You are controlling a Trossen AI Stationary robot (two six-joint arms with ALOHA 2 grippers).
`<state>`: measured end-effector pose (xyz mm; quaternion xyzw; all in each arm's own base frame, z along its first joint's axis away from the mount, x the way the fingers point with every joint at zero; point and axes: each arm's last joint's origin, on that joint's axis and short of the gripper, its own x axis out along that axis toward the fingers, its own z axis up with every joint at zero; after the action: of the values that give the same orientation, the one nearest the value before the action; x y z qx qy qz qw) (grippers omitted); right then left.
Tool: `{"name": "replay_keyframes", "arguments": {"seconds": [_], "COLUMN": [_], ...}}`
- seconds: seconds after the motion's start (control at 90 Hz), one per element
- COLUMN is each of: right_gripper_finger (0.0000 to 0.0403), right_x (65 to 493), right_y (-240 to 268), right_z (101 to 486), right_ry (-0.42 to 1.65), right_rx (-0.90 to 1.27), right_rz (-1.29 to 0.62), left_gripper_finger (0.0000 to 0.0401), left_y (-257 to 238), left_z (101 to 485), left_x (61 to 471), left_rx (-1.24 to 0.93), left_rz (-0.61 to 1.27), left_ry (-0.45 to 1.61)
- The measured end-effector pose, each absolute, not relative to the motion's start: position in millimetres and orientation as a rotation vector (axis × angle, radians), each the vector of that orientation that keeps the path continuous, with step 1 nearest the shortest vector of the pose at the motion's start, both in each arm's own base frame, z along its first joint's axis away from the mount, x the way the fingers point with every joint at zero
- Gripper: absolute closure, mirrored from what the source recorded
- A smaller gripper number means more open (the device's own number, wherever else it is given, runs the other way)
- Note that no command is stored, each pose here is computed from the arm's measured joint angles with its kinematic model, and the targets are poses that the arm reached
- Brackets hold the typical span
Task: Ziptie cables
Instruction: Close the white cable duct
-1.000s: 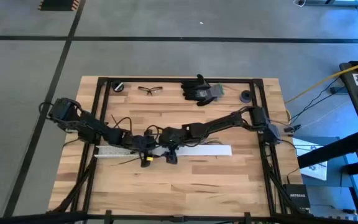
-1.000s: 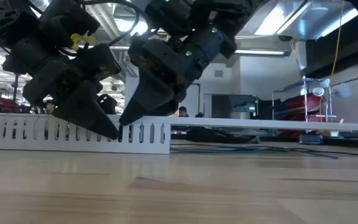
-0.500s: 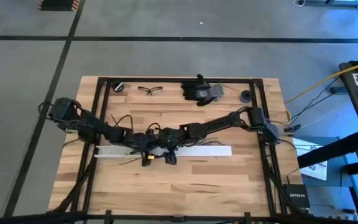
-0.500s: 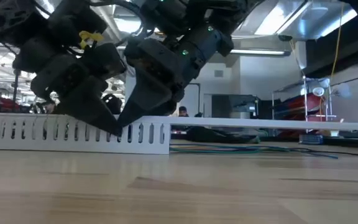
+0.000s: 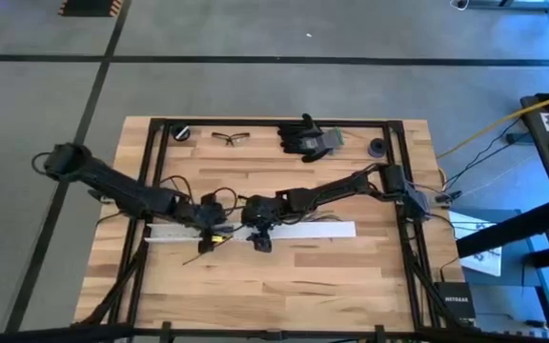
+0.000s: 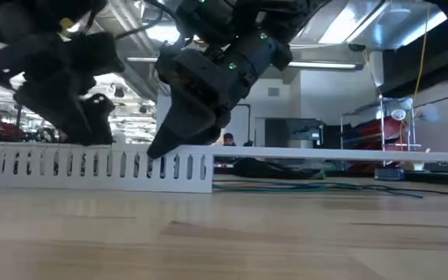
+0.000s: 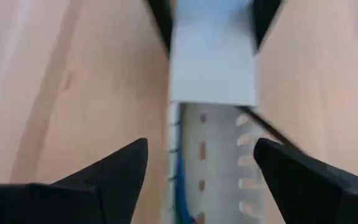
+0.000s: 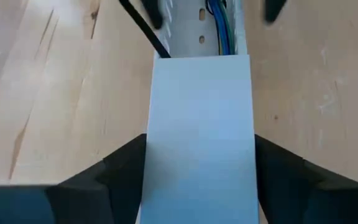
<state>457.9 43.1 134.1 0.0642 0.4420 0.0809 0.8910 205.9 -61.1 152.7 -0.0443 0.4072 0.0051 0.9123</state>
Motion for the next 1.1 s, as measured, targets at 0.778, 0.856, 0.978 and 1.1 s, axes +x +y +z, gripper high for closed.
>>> {"name": "replay_keyframes", "arguments": {"seconds": [0.778,0.856,0.978,1.1], "right_gripper_finger": [0.0169,0.0169,0.0169,0.0169], "right_x": [460,461,462,464], "right_y": [43,43,43,44], "right_z": [134,134,134,134], "right_ry": [0.884,0.874,0.854,0.840], "right_rx": [0.132,0.144,0.145,0.151], "right_rz": [0.170,0.165,0.157,0.139], "left_gripper_finger": [0.0174,0.0186,0.0199,0.0199], "left_y": [-61,-61,-62,-62], "left_z": [115,113,111,110], "left_x": [192,193,195,195], "left_rx": [-0.109,-0.108,-0.109,-0.110], "left_rz": [0.001,0.001,0.002,0.001], "left_ry": [0.638,0.636,0.633,0.630]}}
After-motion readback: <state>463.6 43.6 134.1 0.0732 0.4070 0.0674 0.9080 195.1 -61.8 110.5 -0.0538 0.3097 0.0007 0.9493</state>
